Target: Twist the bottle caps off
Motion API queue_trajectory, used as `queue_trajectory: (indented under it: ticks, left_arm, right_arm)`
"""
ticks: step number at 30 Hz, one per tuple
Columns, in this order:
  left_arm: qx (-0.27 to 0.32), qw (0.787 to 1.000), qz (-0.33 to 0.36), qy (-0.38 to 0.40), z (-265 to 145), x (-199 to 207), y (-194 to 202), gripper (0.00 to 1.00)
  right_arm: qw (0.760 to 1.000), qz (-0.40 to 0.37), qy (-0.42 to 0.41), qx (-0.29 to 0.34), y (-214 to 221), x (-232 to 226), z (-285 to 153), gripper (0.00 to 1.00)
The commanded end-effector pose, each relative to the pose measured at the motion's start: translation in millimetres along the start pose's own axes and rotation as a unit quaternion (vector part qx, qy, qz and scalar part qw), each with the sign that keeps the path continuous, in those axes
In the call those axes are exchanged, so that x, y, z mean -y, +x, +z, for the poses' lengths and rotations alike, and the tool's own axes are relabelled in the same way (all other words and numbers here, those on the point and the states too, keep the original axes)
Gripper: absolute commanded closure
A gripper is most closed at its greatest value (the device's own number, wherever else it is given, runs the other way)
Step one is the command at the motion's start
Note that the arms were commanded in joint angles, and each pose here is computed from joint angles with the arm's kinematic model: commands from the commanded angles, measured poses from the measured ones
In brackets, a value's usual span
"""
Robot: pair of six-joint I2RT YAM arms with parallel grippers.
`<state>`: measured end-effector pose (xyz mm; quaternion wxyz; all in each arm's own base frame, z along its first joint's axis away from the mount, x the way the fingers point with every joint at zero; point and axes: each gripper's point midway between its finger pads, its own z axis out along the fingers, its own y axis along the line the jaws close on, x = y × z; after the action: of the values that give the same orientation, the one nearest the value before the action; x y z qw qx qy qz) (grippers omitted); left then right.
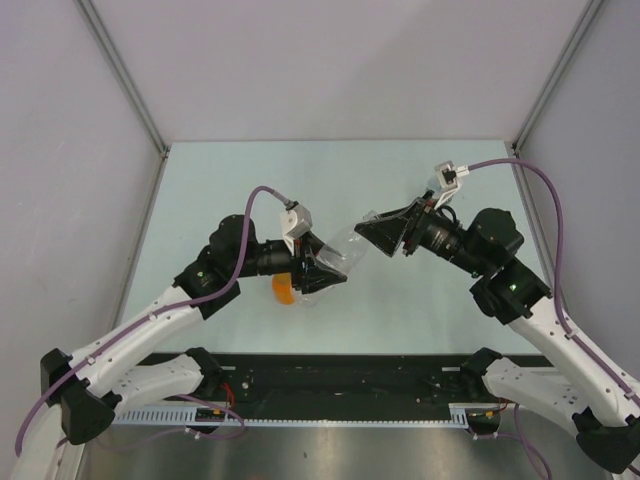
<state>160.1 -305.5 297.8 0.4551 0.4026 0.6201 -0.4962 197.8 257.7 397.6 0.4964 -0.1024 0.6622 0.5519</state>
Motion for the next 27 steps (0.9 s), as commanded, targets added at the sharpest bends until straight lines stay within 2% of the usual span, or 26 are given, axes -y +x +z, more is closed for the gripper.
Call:
queue_trajectory:
  ticks: [1, 5, 10, 14, 15, 17, 18, 19, 20, 21, 22, 23, 27]
  left_arm:
    - [0.034, 0.999, 0.026, 0.019, -1.9, 10.3, -28.5, 1.0]
    - [0.033, 0.999, 0.029, 0.015, -3.0, 9.6, -27.4, 1.0]
    - [0.03, 0.999, 0.03, 0.008, -3.8, 6.8, -24.8, 0.96]
    - [0.027, 0.999, 0.03, 0.007, -3.6, 6.2, -22.8, 0.86]
    - [0.027, 0.999, 0.03, 0.008, -3.6, 6.4, -22.7, 0.83]
    - [0.026, 0.999, 0.032, 0.002, -3.5, 4.5, -23.9, 0.68]
    - [0.026, 0.999, 0.032, -0.001, -3.9, 3.7, -24.2, 0.59]
    - [0.028, 0.999, 0.034, -0.007, -4.0, 1.9, -26.0, 0.46]
    - [0.021, 0.999, 0.028, -0.014, -5.1, 0.4, -23.6, 0.4]
    - [0.022, 0.999, 0.029, -0.018, -6.6, -0.1, -24.5, 0.31]
    - [0.027, 0.999, 0.031, -0.029, -8.7, -2.1, -27.6, 0.12]
    - [0.028, 0.998, 0.034, -0.034, -10.2, -2.6, -28.9, 0.01]
    - [0.044, 0.996, 0.05, -0.064, -22.0, -4.5, -40.6, 0.0]
  right_arm:
    - [1.0, -0.019, 0.022, 0.0, 2.5, 8.5, 1.6, 0.27]
    - [0.999, -0.02, 0.028, -0.001, 3.4, 11.8, 3.0, 0.36]
    - [0.999, -0.024, 0.027, 0.002, 1.9, 11.6, 3.3, 0.56]
    - [0.999, -0.027, 0.027, 0.002, 1.8, 11.9, 3.3, 0.71]
    - [0.999, -0.028, 0.026, 0.002, 1.7, 11.3, 2.9, 0.79]
    - [0.999, -0.032, 0.023, 0.003, 1.4, 10.3, 3.0, 0.89]
    - [0.999, -0.034, 0.02, 0.003, 1.0, 9.0, 2.7, 0.97]
    - [0.999, -0.038, 0.018, 0.008, -1.5, 7.0, 1.8, 1.0]
    - [0.999, -0.04, 0.018, 0.008, -1.6, 7.5, 1.4, 1.0]
    - [0.999, -0.043, 0.016, 0.014, -4.5, 5.6, 1.0, 1.0]
    - [0.999, -0.047, 0.016, 0.016, -5.8, 5.0, -0.1, 1.0]
    - [0.998, -0.05, 0.016, 0.018, -7.1, 4.2, -0.6, 1.0]
    - [0.997, -0.063, 0.025, 0.028, -17.3, 2.3, -2.5, 1.0]
